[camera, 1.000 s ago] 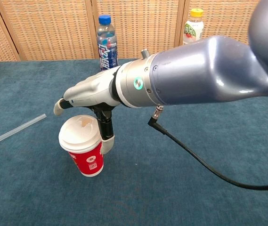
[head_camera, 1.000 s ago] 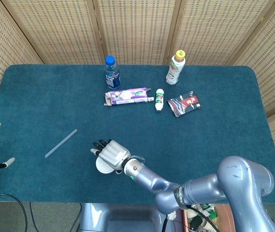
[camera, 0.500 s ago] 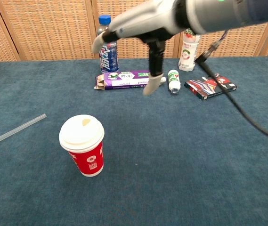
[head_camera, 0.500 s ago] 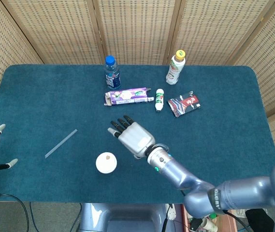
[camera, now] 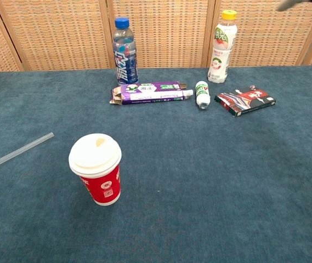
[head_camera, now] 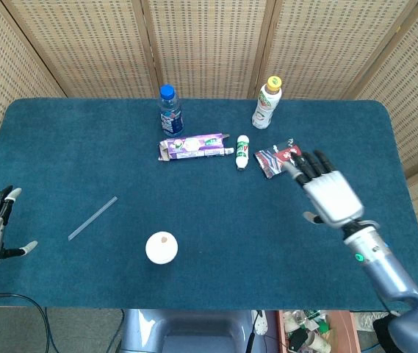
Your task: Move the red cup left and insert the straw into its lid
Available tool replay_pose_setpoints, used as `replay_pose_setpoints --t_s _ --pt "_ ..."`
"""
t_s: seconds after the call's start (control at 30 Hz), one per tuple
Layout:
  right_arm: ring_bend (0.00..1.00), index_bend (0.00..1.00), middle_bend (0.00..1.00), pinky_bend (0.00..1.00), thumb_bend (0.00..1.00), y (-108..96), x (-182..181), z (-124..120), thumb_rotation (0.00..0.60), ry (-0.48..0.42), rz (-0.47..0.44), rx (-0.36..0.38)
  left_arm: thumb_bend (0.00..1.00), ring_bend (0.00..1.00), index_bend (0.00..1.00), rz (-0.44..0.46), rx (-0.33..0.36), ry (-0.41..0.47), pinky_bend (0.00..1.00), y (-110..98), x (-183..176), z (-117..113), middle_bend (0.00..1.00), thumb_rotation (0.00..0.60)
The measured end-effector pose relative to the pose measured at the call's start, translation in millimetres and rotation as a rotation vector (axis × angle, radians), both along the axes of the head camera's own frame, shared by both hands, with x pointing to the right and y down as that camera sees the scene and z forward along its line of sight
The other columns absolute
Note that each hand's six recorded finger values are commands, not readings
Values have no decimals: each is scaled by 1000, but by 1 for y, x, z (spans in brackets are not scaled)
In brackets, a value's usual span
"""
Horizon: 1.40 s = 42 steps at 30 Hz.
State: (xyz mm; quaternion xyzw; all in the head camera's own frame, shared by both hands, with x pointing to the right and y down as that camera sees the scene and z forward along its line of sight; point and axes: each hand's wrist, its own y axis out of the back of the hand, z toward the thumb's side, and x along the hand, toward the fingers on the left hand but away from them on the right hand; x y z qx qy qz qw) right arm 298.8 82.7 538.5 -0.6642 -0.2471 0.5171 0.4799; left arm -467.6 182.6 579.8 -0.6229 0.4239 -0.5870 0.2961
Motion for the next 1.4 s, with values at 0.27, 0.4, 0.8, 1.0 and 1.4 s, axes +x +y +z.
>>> replay_pose_setpoints --t_s 0.27,0.4,0.8,1.0,1.4 --pt "0 0 0 0 0 41 111 7 600 30 149 122 56 0 0 21 -52 22 0 -17 18 14 0 600" --pt "0 0 0 0 0 76 139 19 600 14 204 126 56 0 0 12 -74 39 0 -24 30 21 0 600" --pt "0 0 0 0 0 117 132 5 600 -167 308 129 56 0 269 -28 -135 55 0 -59 75 45 0 600" --pt "0 0 0 0 0 116 139 1 600 -173 326 133 56 0 372 -106 -193 38 0 -75 92 71 0 600" --pt "0 0 0 0 0 114 148 5 600 -172 355 109 182 0 417 -196 -268 -100 0 -101 115 124 0 600"
